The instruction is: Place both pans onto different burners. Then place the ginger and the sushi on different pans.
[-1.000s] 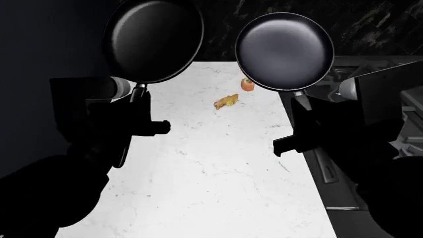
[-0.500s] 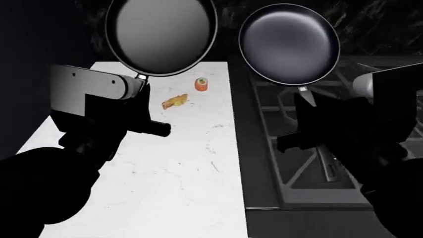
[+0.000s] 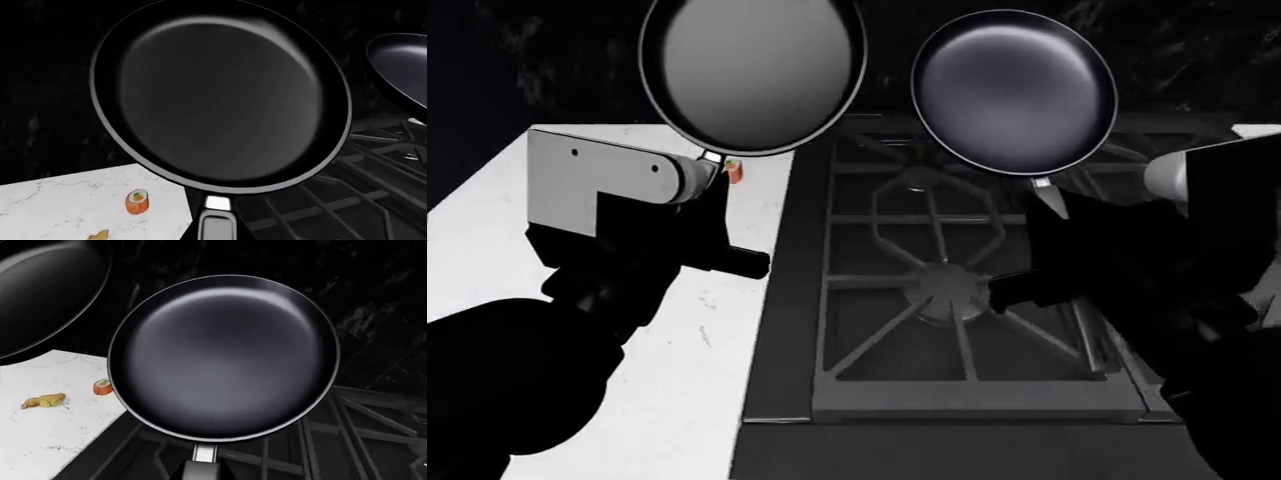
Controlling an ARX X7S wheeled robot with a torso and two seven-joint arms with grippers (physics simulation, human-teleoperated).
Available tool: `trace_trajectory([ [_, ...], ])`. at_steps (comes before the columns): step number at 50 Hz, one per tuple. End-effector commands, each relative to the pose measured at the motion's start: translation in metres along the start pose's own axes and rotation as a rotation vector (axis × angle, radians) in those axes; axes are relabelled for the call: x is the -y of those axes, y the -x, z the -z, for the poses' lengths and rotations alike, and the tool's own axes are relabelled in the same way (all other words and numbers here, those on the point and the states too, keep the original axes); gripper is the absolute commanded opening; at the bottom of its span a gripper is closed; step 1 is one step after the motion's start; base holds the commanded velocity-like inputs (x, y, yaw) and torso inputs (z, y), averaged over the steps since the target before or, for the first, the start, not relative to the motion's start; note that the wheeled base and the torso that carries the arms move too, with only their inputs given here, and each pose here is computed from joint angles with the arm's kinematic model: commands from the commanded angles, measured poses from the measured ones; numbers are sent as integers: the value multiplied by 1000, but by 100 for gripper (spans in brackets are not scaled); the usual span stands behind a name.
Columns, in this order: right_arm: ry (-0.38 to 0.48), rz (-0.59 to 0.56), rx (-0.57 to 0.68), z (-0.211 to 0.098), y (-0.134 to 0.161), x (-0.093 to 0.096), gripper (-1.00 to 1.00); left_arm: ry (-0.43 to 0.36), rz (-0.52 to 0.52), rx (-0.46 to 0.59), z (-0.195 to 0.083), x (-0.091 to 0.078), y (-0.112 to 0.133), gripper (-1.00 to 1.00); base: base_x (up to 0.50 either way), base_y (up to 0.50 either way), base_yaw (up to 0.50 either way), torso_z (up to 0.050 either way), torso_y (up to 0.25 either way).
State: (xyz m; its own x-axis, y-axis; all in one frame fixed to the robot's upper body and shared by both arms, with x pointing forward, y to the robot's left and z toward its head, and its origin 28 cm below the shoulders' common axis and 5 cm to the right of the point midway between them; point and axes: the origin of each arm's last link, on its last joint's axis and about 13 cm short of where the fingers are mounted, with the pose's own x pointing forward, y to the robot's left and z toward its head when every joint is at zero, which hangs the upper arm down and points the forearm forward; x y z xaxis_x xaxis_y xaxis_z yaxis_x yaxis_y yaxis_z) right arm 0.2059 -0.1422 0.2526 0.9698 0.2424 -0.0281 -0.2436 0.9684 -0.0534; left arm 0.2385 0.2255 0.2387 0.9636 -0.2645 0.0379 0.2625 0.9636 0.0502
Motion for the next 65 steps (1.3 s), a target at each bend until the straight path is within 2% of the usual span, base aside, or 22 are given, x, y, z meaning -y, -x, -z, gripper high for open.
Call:
trace_trajectory([
  [1, 1, 47, 51, -7, 4, 3, -100, -12, -27, 58, -10, -4, 1, -100, 0, -500, 0, 0, 0],
  [44, 16, 22, 42, -5, 11, 0, -100, -7, -21, 55, -10, -2, 5, -100, 0, -496, 0, 1, 3],
  [52, 47, 22, 38, -4, 12, 0, -100, -9, -20, 55, -10, -2, 6, -100, 0, 0, 0, 1, 3],
  [65, 35, 45, 31, 0, 17, 5, -100, -11, -18, 45, -13, -4, 8, -100, 0, 0, 0, 2, 3],
])
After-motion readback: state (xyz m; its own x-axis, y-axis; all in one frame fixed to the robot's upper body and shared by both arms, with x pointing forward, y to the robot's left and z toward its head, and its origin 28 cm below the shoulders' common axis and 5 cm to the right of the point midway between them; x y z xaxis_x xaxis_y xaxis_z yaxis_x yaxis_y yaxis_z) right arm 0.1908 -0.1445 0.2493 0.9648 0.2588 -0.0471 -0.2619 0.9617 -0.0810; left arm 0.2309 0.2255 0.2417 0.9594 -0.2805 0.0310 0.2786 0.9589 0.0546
